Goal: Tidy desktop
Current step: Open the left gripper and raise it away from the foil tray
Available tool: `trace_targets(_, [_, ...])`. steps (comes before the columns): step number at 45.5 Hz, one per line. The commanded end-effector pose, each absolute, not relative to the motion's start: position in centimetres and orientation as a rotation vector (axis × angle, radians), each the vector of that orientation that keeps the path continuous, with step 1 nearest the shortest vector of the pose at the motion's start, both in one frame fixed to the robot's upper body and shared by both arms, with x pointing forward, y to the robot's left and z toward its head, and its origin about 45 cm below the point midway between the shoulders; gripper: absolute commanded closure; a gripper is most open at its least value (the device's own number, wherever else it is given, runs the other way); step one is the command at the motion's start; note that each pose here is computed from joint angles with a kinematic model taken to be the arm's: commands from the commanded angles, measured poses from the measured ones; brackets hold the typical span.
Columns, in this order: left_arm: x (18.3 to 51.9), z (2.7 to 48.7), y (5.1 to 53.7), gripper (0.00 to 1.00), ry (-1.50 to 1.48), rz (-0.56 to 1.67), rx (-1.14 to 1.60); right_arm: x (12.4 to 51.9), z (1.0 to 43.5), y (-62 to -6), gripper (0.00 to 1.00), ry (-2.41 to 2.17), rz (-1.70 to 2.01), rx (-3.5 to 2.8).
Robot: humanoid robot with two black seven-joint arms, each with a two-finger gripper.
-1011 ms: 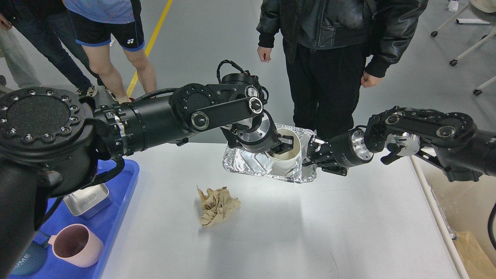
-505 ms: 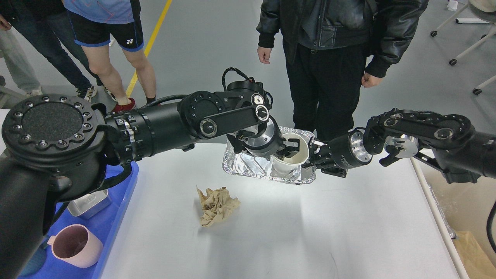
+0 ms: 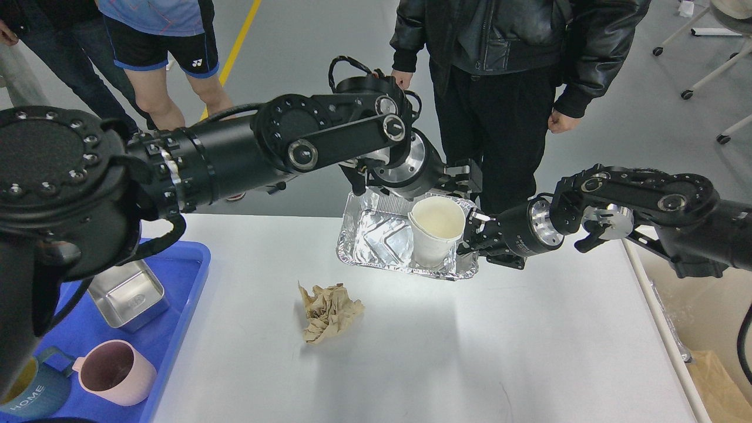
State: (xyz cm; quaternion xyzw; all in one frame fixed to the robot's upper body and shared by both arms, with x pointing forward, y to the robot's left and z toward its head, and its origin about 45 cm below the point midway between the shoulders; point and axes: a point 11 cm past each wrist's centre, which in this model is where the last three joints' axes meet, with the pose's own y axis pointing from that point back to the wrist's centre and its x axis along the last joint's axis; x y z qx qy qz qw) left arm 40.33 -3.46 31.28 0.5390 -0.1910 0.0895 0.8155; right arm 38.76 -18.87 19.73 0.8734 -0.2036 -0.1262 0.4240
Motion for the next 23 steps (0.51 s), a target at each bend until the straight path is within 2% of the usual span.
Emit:
trace_targets(1, [40.6, 33.8, -2.6, 0.06, -0.448, 0.193, 1.121, 38.7, 19.7, -18.8, 1.0, -0.507, -0.316, 2.186])
trace_targets(8, [41.0, 36.1, 1.5, 0.06, -0.462, 0.221, 1.121, 38.8, 19.8, -18.8, 1.0, -0.509, -0.314, 2.186])
trace_targets(23, [41.3, 38.3, 17.7, 0.07, -0.34, 0.407, 1.175, 38.7, 19.6, -18.4, 1.0, -0.498, -0.314, 2.189])
